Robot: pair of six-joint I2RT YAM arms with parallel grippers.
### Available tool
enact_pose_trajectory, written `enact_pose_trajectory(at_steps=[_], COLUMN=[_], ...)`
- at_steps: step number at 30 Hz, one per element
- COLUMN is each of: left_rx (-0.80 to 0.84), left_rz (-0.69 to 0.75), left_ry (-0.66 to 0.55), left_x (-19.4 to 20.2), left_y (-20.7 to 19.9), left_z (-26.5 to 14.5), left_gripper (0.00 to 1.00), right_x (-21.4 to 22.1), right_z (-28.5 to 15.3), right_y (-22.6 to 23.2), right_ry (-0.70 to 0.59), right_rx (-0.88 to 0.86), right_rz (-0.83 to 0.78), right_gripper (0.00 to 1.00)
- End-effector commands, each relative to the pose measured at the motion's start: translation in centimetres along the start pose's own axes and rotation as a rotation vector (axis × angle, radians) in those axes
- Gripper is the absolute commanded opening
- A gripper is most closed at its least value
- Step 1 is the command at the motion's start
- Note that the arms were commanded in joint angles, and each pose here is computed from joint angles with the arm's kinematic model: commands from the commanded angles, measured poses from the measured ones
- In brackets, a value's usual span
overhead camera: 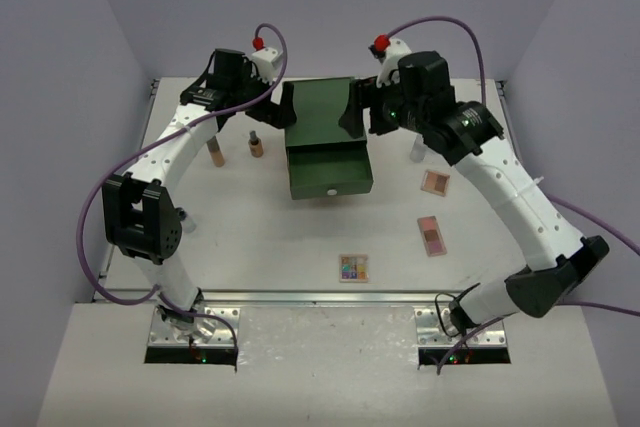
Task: Organize the makeup
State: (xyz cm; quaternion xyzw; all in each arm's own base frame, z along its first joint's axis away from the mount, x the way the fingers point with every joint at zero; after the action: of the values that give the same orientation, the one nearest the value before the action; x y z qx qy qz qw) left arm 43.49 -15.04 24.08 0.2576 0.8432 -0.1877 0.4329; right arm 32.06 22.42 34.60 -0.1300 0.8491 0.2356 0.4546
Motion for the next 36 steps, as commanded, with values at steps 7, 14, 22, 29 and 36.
enact_pose_trajectory(at_steps=[7, 14, 22, 29, 36], left_rx=[0.046, 0.127, 0.142, 0.176, 0.159], left_rz=[0.041, 0.017, 0.035, 0.041, 0.041], left_ry=[-0.060, -0.048, -0.074, -0.091, -0.101], left_x=[-1.9, -1.9, -3.5, -4.3, -4.8], left_y=[-1.4, -1.7, -1.3, -1.6, -1.7], left_z=[-0.9, 1.3, 2.3, 2.9, 2.7], left_gripper=[0.94, 0.87, 0.85, 0.85, 0.87], right_x=[1.6, 5.2, 7.8, 8.3, 7.8], right_z=[8.5, 10.3, 9.8, 9.1, 8.9], right_y=[-7.9, -7.1, -6.5, -6.1, -6.3], right_ry=[0.094, 0.161, 0.148, 0.143, 0.131], right_rx=[0.075, -0.022, -0.074, -0.094, -0.075], right_rz=[0.296, 0.388, 0.468, 0.489, 0.488], right_gripper=[0.61, 0.61, 0.55, 0.50, 0.51])
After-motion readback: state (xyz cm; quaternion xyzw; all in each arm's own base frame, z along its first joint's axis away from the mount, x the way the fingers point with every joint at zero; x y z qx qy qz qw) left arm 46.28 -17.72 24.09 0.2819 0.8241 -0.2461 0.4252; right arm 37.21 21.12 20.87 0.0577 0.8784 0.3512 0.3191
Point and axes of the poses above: each gripper's point midway between its finger pads, its own z axis out along the fingers, its own y axis along the line the jaws close on, x = y × z, the point moved 3 cm from there along -z, back along the fingers, and after that the axes turned 4 degrees about z, right-handed, at the moved point
